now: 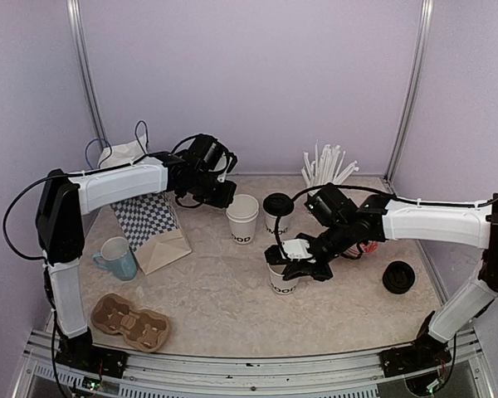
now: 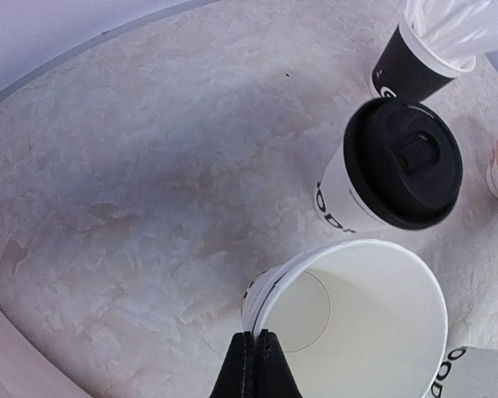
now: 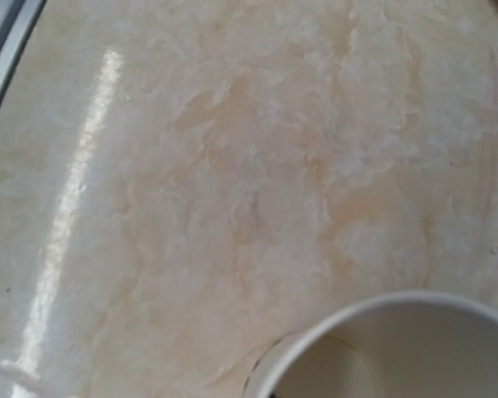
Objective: Pack the takeout coffee
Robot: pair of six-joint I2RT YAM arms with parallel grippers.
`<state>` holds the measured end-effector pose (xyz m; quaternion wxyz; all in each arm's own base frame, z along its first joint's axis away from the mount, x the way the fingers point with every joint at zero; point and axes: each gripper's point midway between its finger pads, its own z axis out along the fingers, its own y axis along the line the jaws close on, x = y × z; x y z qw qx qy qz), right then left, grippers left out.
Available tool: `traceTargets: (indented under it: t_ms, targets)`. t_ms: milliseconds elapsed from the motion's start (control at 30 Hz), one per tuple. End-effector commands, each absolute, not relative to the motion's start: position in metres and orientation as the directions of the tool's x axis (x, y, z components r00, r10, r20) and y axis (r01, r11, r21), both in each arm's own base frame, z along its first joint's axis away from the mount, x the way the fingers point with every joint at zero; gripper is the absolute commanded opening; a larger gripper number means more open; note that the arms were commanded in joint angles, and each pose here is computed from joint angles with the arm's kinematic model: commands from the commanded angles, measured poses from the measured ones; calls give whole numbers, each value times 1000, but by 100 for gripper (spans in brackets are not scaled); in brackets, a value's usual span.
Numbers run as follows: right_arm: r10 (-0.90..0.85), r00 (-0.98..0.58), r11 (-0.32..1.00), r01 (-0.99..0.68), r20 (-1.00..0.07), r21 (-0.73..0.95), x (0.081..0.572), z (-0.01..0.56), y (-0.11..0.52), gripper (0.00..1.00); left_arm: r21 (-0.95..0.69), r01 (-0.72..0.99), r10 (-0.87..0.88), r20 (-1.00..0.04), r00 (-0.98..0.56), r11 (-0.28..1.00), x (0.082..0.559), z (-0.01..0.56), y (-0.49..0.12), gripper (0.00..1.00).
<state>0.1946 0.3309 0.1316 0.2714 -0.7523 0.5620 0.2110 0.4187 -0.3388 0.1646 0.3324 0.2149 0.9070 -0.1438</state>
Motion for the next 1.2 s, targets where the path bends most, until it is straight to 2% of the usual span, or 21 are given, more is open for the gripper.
traceTargets:
  t_ms: [0,333,567,700,800,867,933,1033,1167]
  targets:
    - [-698,312,-226,-950,-645,-215,202,136,352,0,-176,454,215,-698,-684,874,444,165,-352,0]
    - [-682,314,-235,-949,-660,-209,209,127,369,0,-174,394,174,-690,-703,903,464,147,-344,0]
    - [-692,286,-259,-955,-663,-142,203,113,374,0,-175,382,158,-701,-695,907,468,152,-340,2]
    - [-687,279,-274,-955,-672,-116,196,114,372,1,-173,380,159,-699,-697,909,469,153,-338,8]
    - [-689,269,-279,-955,-673,-97,194,117,372,12,-167,371,158,-694,-702,914,470,151,-336,25]
    - [-687,259,-279,-957,-679,-83,192,124,372,23,-165,369,159,-694,-703,915,471,152,-336,30]
    - [-682,258,-274,-958,-685,-88,191,134,371,30,-163,369,157,-698,-699,915,470,155,-335,34]
    - [-688,257,-253,-962,-679,-108,192,151,365,37,-158,372,153,-716,-681,915,468,167,-336,38]
    - [-713,211,-177,-977,-669,-120,208,169,346,39,-131,394,158,-769,-620,910,459,205,-341,43]
